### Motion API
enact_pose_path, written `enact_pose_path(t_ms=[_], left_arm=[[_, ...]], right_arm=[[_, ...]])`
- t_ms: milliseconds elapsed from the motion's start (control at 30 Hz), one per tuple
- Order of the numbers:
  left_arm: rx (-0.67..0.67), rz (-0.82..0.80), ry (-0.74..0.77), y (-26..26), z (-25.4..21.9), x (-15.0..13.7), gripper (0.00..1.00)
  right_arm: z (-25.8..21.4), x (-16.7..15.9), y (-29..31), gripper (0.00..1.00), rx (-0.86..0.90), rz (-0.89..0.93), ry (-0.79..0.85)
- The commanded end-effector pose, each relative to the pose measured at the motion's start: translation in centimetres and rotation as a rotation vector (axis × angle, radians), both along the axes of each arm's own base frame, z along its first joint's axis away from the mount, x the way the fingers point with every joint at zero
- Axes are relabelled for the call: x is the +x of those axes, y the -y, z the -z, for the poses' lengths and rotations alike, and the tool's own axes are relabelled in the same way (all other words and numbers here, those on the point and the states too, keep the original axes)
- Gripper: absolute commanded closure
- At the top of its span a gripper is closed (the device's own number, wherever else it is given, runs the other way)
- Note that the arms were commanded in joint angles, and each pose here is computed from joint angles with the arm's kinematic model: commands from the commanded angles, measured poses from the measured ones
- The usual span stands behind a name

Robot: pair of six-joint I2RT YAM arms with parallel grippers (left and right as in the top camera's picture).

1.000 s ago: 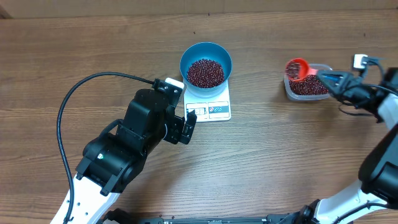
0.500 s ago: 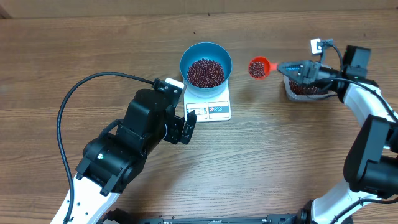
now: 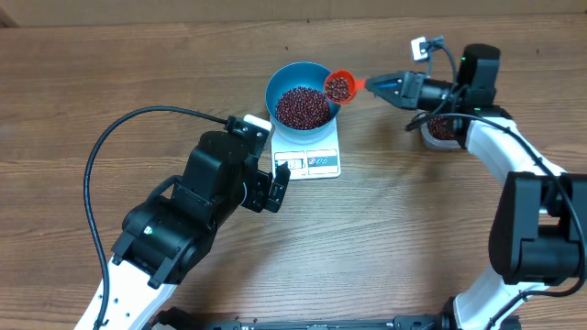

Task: Scoop item into bowl and weigh 150g on scale
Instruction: 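Carry the filled scoop left over the teal bowl, then tip the red scoop with the right gripper to pour beans into bowl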

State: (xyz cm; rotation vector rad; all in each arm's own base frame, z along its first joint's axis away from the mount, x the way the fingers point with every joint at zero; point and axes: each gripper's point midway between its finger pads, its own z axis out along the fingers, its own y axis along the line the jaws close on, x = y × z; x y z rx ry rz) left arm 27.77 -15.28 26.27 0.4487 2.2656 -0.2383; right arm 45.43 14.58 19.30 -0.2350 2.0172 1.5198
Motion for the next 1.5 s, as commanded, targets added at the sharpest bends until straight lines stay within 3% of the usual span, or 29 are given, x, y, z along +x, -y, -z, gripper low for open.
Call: enact_pose_path(t_ms=[0,433,867,1300,1467], left_arm=[[-0.001,-0.016,0.015,-0.2,-0.5,0.3,0.00],[-0.001,-0.016,0.015,-0.2,-0.5,0.3,0.00],[-0.001,-0.016,0.015,-0.2,-0.5,0.3,0.01],[-0.001,-0.016,0.015,-0.2,-0.5,0.3,0.00],[-0.002,-0.016,0.015,-0.2,-0.5,0.3,0.01]], right_arm=[[0.2,1.2,-1.1,0.96,-0.041,0.055,0.036],[0.9,1.4,-5.9,0.96,-0.241,0.014,0.358],[1.9,1.6,-6.2,0.96,-0.416,-0.044,0.630],[2.9,1.0,-6.1,0.96,-0.428,-0.063,0.582],[2.8,1.1,-6.1,0.96,-0.383,-0.031,0.485]])
